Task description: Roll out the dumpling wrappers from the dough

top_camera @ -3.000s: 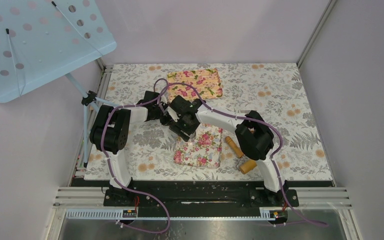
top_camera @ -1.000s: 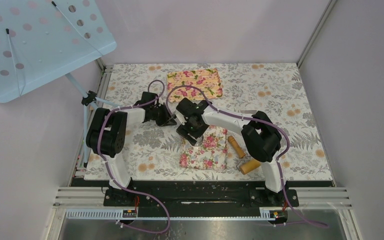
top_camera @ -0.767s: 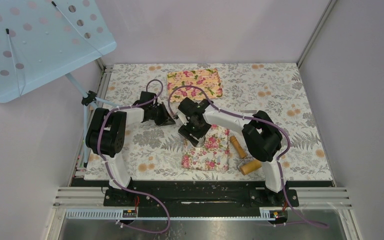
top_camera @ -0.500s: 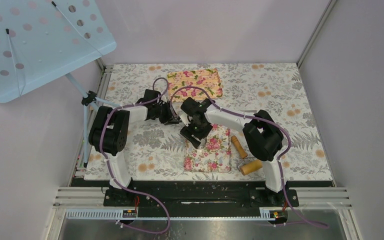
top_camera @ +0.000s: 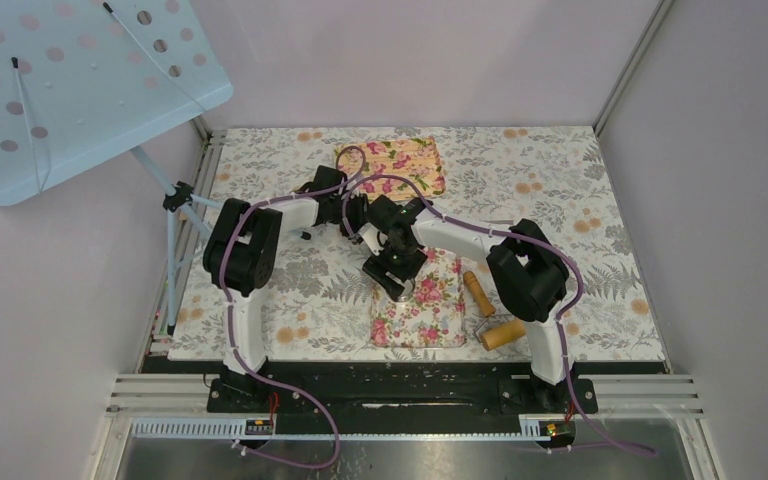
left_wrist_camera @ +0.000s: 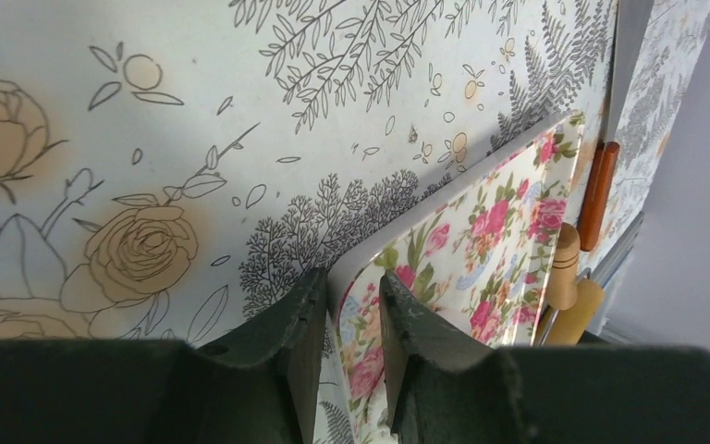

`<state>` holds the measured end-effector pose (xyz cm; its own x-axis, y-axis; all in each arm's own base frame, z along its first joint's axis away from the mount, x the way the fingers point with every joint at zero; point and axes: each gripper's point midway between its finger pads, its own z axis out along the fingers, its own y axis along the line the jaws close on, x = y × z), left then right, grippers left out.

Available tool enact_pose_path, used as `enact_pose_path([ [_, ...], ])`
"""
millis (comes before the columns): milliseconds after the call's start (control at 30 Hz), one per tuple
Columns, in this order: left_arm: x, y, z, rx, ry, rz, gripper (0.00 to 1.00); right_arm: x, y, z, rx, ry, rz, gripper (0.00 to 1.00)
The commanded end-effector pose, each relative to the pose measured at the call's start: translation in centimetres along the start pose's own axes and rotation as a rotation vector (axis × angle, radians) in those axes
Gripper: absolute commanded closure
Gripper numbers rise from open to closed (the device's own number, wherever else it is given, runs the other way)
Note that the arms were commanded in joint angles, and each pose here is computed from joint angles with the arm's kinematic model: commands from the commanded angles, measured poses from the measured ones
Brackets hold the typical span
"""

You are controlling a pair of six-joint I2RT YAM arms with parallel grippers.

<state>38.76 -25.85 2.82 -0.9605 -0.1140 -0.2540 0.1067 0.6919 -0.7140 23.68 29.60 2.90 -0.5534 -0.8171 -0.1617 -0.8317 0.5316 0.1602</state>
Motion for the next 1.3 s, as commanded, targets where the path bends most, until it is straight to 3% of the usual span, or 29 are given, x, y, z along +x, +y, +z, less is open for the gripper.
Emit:
enact_pose_path([
  [0,1.0,0.6,0.8,-0.052,0.048,0.034,0.73,5.3,0.8,2.1,-0.057,0.210,0.027,0.86],
  [67,1.5,1.1,1.1,-0.082,0.064,0.038,0.77,5.1,0.7,2.0,-0.054,0.206,0.026,0.86],
  [200,2.1,1.7,1.3,-0.123,0.080,0.044,0.95,5.0,0.6,1.8,-0.046,0.199,0.021,0.86],
  [300,2.7,2.1,1.1,-0.150,0.090,0.050,1.00,5.0,0.4,1.6,-0.036,0.196,0.017,0.86],
  [567,2.2,3.6,0.0,-0.302,0.026,0.022,1.00,4.2,-0.2,0.7,0.006,0.164,0.026,0.86],
  [733,0.8,5.6,-1.8,-0.418,-0.074,-0.034,1.00,3.5,-1.2,-0.1,0.055,0.136,0.089,0.86],
  [933,1.0,7.7,-2.9,-0.524,-0.099,-0.070,1.00,2.6,-1.5,-0.5,0.064,0.095,0.156,0.87],
  [1267,0.2,9.7,-4.6,-0.554,-0.146,-0.130,1.00,4.0,-4.0,0.1,0.118,0.118,0.239,0.87],
])
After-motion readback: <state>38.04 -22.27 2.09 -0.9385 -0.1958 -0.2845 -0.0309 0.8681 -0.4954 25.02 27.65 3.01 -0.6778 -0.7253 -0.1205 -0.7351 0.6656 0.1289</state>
